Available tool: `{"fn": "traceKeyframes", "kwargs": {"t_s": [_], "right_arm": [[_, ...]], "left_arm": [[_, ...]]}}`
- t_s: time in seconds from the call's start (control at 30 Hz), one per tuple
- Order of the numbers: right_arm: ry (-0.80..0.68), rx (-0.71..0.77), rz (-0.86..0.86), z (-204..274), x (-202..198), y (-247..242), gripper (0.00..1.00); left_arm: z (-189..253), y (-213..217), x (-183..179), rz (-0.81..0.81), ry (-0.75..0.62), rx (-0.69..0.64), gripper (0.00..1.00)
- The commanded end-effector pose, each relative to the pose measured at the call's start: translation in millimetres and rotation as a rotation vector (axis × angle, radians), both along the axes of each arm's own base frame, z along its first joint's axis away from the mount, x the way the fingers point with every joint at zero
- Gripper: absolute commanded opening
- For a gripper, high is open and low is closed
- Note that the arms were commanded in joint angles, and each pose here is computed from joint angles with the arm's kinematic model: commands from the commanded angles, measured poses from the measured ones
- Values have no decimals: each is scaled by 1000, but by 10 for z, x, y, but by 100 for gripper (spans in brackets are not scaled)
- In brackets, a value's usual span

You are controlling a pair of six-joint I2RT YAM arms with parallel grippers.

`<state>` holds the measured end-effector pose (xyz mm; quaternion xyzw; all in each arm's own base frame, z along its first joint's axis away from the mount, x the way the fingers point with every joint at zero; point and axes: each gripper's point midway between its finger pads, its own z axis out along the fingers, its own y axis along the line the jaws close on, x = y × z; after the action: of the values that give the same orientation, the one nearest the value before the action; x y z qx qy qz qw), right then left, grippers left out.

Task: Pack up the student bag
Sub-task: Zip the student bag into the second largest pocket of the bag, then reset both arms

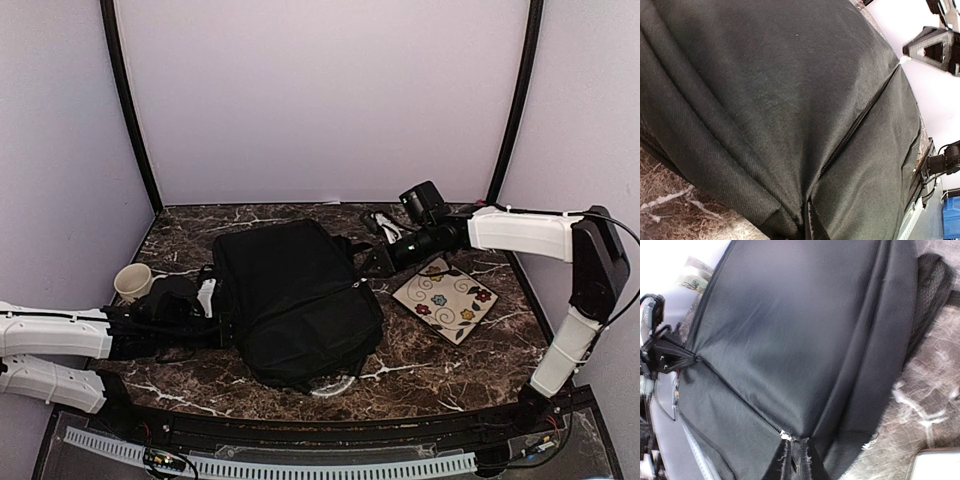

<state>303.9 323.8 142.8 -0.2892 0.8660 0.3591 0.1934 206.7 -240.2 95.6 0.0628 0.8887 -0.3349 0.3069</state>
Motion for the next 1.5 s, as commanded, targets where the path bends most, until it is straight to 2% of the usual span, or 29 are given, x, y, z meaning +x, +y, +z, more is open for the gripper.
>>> {"fn": "traceKeyframes", "kwargs": {"t_s": [0.0, 0.07, 0.17, 0.43, 0.57, 0.67, 0.73, 0.77, 0.8, 0.9, 1.03, 1.17, 1.27, 1.4, 1.47], "right_arm": [[-102, 16, -62, 107, 307, -112, 25], [-128, 20, -61, 171, 340, -147, 37], [-200, 23, -81, 341, 445, -270, 46], [-409, 18, -244, 841, 776, -991, 56], [-531, 12, -346, 983, 798, -1382, 61], [-568, 9, -382, 1034, 810, -1589, 66], [-594, 21, -420, 1086, 828, -1745, 75], [-609, 28, -463, 1142, 852, -1857, 87], [-624, 21, -529, 1184, 885, -2009, 98], [-679, -13, -742, 1292, 990, -2478, 99], [-735, -18, -795, 1334, 995, -2678, 99], [-743, -46, -865, 1395, 1047, -2844, 99], [-749, -66, -889, 1363, 1066, -2943, 99], [-733, -46, -869, 1349, 1069, -2955, 99], [-726, -34, -869, 1365, 1070, -2958, 99]], "left_arm": [[17, 10, -22, -29, -11, 26, 3], [40, 45, -19, -27, -17, 51, 20], [114, 146, -1, -6, -31, 109, 34], [592, 400, 149, 32, -187, 259, 60], [891, 507, 395, 61, -318, 393, 71], [1159, 583, 651, 119, -416, 491, 85], [1327, 589, 826, 146, -473, 536, 92], [1404, 595, 918, 168, -497, 558, 97], [1484, 599, 1016, 193, -520, 580, 99], [1713, 622, 1289, 291, -579, 633, 99], [1930, 716, 1516, 415, -670, 662, 99], [1845, 911, 1501, 488, -651, 535, 99], [1836, 920, 1399, 446, -722, 499, 99], [1804, 1015, 1382, 434, -783, 615, 99], [1816, 1015, 1379, 429, -790, 617, 99]]}}
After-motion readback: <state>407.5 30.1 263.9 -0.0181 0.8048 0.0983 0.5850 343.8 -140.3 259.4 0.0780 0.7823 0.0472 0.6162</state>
